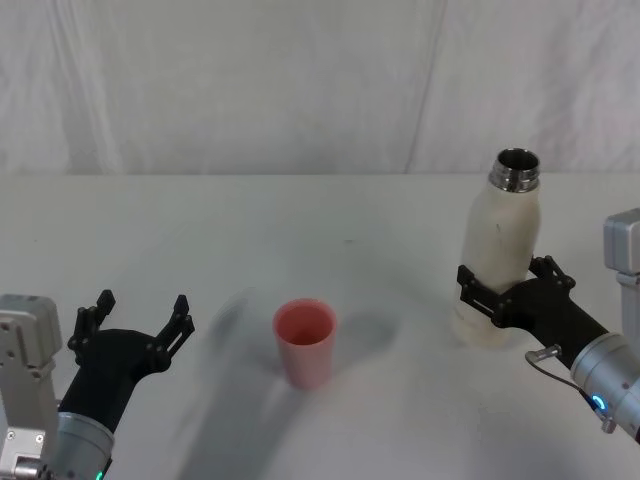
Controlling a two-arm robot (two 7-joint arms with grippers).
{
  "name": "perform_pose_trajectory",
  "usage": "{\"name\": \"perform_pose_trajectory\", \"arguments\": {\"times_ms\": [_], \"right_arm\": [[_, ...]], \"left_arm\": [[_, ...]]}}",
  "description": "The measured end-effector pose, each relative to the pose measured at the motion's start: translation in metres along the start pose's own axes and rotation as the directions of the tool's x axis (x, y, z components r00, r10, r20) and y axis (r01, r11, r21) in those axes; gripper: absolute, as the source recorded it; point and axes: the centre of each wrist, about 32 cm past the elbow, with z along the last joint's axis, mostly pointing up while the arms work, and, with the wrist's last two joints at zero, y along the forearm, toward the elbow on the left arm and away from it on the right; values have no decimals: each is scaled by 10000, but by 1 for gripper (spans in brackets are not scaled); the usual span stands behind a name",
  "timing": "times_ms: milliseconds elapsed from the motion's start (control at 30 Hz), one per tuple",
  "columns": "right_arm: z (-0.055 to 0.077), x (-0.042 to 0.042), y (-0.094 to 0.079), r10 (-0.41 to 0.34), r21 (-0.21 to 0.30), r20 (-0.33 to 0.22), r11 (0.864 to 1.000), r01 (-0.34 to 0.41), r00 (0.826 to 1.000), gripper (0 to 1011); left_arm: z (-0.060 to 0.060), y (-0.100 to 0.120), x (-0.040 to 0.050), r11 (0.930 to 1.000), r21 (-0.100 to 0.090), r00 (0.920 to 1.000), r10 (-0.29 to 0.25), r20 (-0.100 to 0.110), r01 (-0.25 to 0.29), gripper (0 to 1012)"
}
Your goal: Grasp the thermos with one hand and pour water into the cup lid.
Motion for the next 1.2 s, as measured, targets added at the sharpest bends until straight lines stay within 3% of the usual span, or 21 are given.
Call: {"name": "perform_pose_trajectory", "arguments": {"times_ms": [1200], "right_arm": [[-120, -44, 236, -102, -114, -44, 9999, 102, 9999, 952]], "left_arm": [[0, 0, 0, 10000, 0, 10000, 0, 0, 0, 1001]]}}
